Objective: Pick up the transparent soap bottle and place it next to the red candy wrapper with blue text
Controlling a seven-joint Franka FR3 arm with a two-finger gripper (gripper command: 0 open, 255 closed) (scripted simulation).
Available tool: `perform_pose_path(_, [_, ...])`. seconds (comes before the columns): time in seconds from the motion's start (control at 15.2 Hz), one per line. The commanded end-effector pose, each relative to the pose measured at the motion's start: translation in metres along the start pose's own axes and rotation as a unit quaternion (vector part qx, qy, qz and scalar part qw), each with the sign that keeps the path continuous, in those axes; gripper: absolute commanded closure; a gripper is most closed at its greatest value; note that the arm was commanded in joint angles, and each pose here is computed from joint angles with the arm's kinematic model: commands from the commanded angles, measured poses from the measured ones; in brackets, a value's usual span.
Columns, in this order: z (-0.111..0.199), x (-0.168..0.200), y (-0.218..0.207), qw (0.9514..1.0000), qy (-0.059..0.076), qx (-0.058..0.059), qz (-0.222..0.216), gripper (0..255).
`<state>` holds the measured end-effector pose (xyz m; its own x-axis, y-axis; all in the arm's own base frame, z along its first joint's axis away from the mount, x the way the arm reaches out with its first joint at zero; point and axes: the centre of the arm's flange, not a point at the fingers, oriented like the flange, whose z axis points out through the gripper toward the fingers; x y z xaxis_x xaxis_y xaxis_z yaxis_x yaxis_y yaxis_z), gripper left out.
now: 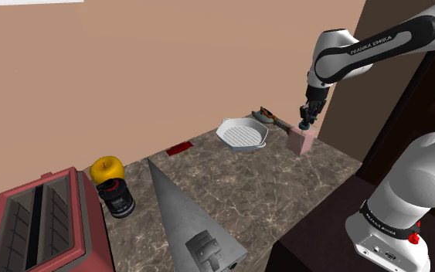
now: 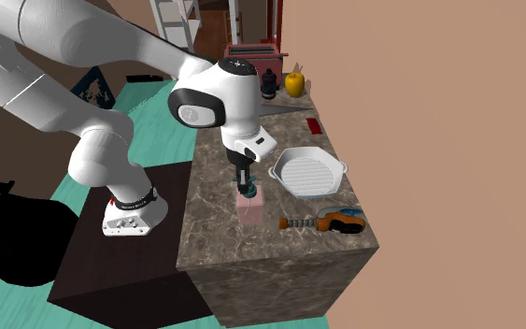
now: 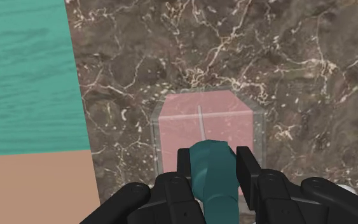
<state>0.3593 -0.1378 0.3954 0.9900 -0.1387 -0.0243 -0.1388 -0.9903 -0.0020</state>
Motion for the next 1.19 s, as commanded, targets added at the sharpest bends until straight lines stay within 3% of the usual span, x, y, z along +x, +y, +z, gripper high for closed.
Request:
perform_pose_path(0.0, [0.000,0.000,0.000,1.0000,0.000,0.000,0.000,255])
perform_pose_path(0.33, [0.000,0.000,0.000,1.0000,0.000,0.000,0.000,255])
perform_pose_path(1.12, [-0.063,-0.002,0.000,1.0000,0.000,0.000,0.000,255])
